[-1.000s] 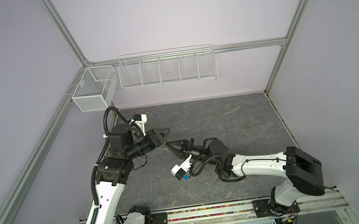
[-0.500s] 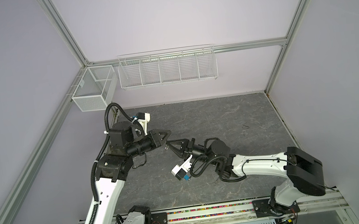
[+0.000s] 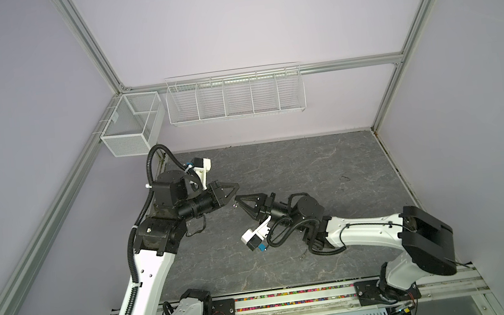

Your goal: Unlock with the key

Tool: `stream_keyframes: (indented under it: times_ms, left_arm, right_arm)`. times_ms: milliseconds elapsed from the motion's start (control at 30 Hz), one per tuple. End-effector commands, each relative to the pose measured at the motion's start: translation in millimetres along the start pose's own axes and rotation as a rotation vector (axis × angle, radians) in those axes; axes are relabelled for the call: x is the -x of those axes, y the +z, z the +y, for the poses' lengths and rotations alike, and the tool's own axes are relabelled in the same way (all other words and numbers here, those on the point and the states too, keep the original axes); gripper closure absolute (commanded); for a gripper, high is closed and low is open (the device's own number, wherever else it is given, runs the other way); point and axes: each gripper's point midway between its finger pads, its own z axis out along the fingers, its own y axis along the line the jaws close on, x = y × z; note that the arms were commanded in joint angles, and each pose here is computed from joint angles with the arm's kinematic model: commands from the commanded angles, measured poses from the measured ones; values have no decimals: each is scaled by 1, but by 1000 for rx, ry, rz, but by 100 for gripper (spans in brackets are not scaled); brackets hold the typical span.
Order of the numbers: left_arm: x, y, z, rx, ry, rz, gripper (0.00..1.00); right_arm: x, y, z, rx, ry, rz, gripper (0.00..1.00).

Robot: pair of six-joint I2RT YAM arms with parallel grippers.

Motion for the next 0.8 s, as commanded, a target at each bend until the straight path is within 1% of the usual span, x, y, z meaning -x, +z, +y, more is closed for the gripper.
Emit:
stream_keyframes:
  times_ms: [0, 33, 167, 200, 333, 467, 533, 567, 600, 633, 667, 700, 767]
  left_arm:
    - [1, -3, -9, -29, 23, 7, 98]
    - [1, -3, -8, -27, 24, 9, 100]
    - [5, -4, -9, -16, 34, -10, 100]
    - [7, -4, -10, -19, 39, -17, 100]
    - [19, -3, -11, -12, 28, -56, 100]
    - [34, -3, -11, 4, 18, -116, 100]
    - [44, -2, -9, 23, 6, -153, 100]
    - [50, -1, -8, 35, -4, -174, 100]
    - [57, 0, -6, 43, -12, -199, 100]
    - [65, 2, -3, 56, -24, -224, 100]
    - [71, 4, -1, 63, -29, -246, 100]
    - [77, 7, 2, 67, -38, -268, 100]
    - [88, 12, 9, 79, -56, -308, 100]
  right_arm:
    - [-7, -1, 2, -4, -19, 20, 94]
    - [-7, 0, 2, -4, -19, 22, 94]
    - [-7, 0, -2, -18, -3, 22, 93]
    - [-7, 0, -2, -15, 2, 24, 90]
    - [-8, 0, -4, -19, 21, 30, 67]
    - [-13, -1, -10, -29, 77, 56, 55]
    - [-17, -2, -15, -12, 131, 79, 33]
    - [-18, -3, -15, 19, 166, 85, 24]
    - [-18, -5, -16, 56, 204, 90, 10]
    - [-20, -7, -17, 92, 253, 101, 3]
    - [-22, -8, -18, 124, 307, 115, 11]
    - [-24, -10, -19, 161, 373, 132, 11]
    - [-32, -15, -23, 172, 488, 173, 11]
